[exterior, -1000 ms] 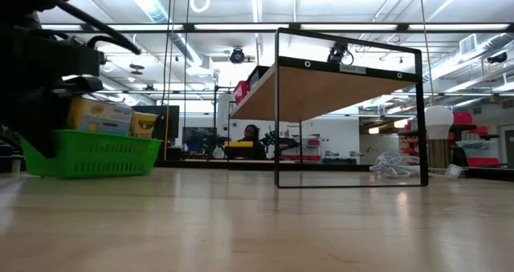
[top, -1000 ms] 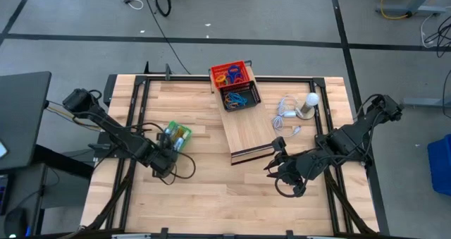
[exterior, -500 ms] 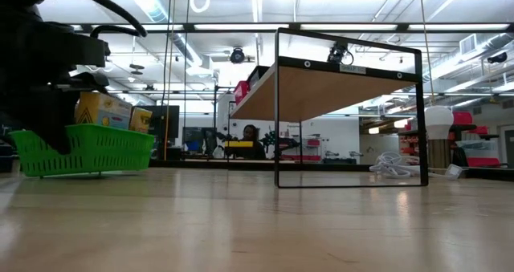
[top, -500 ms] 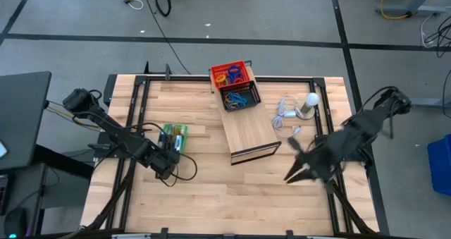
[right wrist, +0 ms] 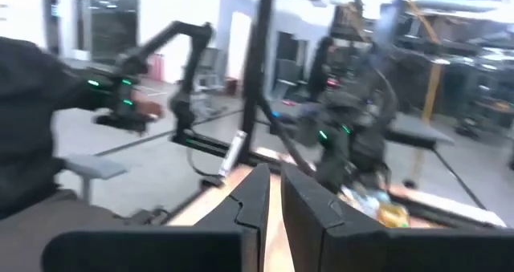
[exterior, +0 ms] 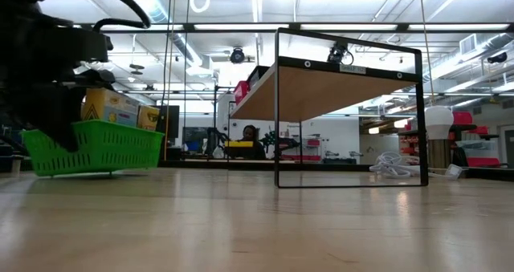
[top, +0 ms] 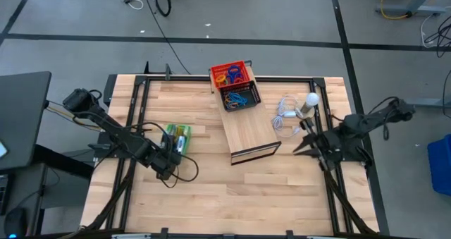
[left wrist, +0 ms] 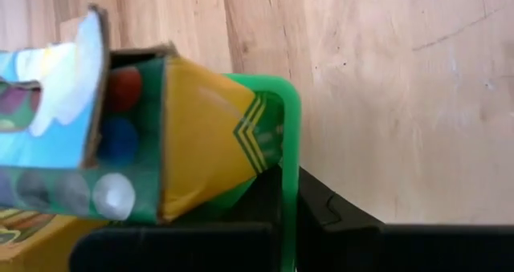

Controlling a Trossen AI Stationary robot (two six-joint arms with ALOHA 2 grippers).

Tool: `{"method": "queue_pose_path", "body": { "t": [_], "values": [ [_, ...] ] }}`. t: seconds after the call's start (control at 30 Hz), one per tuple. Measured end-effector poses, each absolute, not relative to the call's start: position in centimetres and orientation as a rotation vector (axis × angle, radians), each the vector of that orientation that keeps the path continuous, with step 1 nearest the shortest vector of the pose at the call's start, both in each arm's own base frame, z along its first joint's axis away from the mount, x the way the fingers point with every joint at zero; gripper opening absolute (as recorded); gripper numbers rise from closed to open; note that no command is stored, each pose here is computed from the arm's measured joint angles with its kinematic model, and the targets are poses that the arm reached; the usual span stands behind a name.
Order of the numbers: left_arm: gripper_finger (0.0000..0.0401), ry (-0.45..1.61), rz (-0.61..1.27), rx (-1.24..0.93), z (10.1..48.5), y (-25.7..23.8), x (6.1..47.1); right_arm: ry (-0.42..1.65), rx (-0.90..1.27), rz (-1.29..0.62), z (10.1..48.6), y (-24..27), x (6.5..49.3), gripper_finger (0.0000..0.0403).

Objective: Pick & Place Office Desk Supplies
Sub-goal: Put the green basket with crayon boxes on the shelf

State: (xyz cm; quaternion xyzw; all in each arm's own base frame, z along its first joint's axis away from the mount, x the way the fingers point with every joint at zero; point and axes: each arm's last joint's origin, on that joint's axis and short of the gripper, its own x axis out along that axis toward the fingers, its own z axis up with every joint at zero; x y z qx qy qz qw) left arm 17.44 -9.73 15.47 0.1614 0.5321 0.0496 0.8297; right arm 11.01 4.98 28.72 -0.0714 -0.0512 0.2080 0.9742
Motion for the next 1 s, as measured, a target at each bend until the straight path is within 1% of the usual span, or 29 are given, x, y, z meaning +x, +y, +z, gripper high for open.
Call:
{"method": "queue_pose_path", "body": {
  "t": [0.17, 0.43, 0.77, 1.0],
  "values": [
    [0.0005, 1.109, 0.082, 0.361, 16.4, -10.1, 18.0, -0.086, -0.093, 0.341, 25.2, 4.2, 10.8, 0.0041],
    [0.0005, 1.095, 0.074, 0.435, 18.8, -10.8, 19.3, -0.020, -0.080, 0.308, 22.6, 3.9, 11.2, 0.0041],
    [0.0005, 1.200, 0.047, 0.574, 20.3, -12.3, 22.6, 0.002, -0.061, 0.294, 22.1, 3.7, 11.3, 0.0041],
    [0.0005, 1.205, 0.021, 0.658, 23.4, -13.0, 24.5, 0.017, -0.062, 0.296, 21.9, 3.7, 11.3, 0.0041]
  ]
}}
